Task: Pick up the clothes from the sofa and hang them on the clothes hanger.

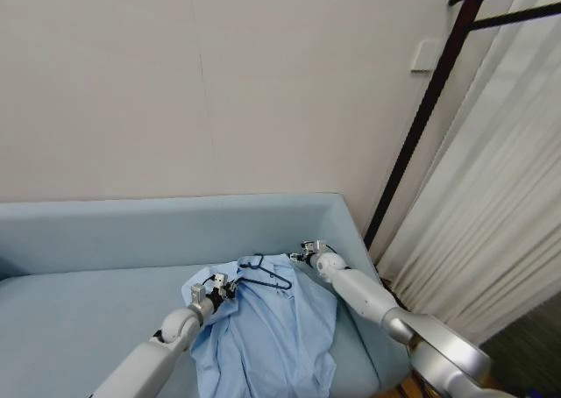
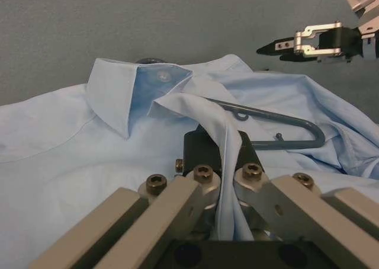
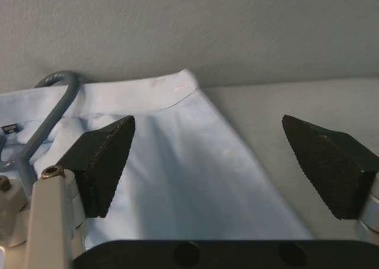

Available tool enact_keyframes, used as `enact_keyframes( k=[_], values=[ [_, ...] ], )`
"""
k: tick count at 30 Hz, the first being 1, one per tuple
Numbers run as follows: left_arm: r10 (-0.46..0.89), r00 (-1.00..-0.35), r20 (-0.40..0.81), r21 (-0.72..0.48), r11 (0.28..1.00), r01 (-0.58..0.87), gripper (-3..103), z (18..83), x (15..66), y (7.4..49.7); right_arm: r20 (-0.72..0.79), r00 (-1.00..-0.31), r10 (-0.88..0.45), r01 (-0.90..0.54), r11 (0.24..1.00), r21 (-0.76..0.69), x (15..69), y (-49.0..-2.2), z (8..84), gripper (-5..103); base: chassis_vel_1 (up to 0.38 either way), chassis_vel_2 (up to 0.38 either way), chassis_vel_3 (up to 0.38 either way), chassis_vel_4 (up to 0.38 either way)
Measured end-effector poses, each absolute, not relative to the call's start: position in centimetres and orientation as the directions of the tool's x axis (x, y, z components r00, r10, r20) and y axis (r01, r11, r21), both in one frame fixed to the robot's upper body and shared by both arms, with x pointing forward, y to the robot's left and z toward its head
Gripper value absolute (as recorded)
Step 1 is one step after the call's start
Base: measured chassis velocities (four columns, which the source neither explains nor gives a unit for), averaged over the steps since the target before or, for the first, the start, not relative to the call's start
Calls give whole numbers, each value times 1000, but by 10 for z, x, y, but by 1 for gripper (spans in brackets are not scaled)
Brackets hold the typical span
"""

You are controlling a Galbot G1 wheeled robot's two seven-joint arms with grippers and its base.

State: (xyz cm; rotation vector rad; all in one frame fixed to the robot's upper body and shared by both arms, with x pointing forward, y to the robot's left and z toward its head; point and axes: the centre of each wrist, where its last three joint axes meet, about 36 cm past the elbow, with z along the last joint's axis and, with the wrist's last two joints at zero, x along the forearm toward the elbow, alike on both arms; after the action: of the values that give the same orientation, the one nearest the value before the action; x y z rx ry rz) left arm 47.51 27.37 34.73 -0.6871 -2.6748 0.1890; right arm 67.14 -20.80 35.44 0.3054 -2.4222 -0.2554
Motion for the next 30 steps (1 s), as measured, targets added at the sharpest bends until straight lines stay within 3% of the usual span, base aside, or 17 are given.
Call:
enact_keyframes(
  k=[9,12,13,17,19,22,25,28,30],
  values=[
    [479,-817,320,-211,877,431,-3,350,474,278,618,-733,-283,-167,956,240,669,-180,326,83,0,0,0,0],
    [475,-819,321,-210,879,428,1,350,474,278,618,-735,-280,-165,957,238,668,-180,324,83,0,0,0,0],
    [473,-821,320,-209,880,426,12,351,473,278,618,-737,-273,-155,959,239,669,-179,324,83,0,0,0,0],
    [472,-821,321,-210,881,425,17,350,472,278,615,-742,-268,-139,958,250,672,-181,327,81,0,0,0,0],
    [472,-821,321,-209,881,425,33,351,470,279,614,-747,-256,-108,957,268,677,-181,331,84,0,0,0,0],
    [473,-820,322,-208,880,426,38,353,468,279,615,-750,-241,-81,958,277,679,-181,330,87,0,0,0,0],
    [475,-819,322,-204,879,430,55,357,466,280,622,-750,-224,-54,958,281,677,-180,327,83,0,0,0,0],
    [475,-820,319,-201,880,431,60,360,465,282,624,-750,-219,-49,959,278,674,-179,323,83,0,0,0,0],
    [473,-823,315,-198,881,431,72,363,463,284,624,-751,-215,-46,960,276,674,-177,321,79,0,0,0,0]
  ],
)
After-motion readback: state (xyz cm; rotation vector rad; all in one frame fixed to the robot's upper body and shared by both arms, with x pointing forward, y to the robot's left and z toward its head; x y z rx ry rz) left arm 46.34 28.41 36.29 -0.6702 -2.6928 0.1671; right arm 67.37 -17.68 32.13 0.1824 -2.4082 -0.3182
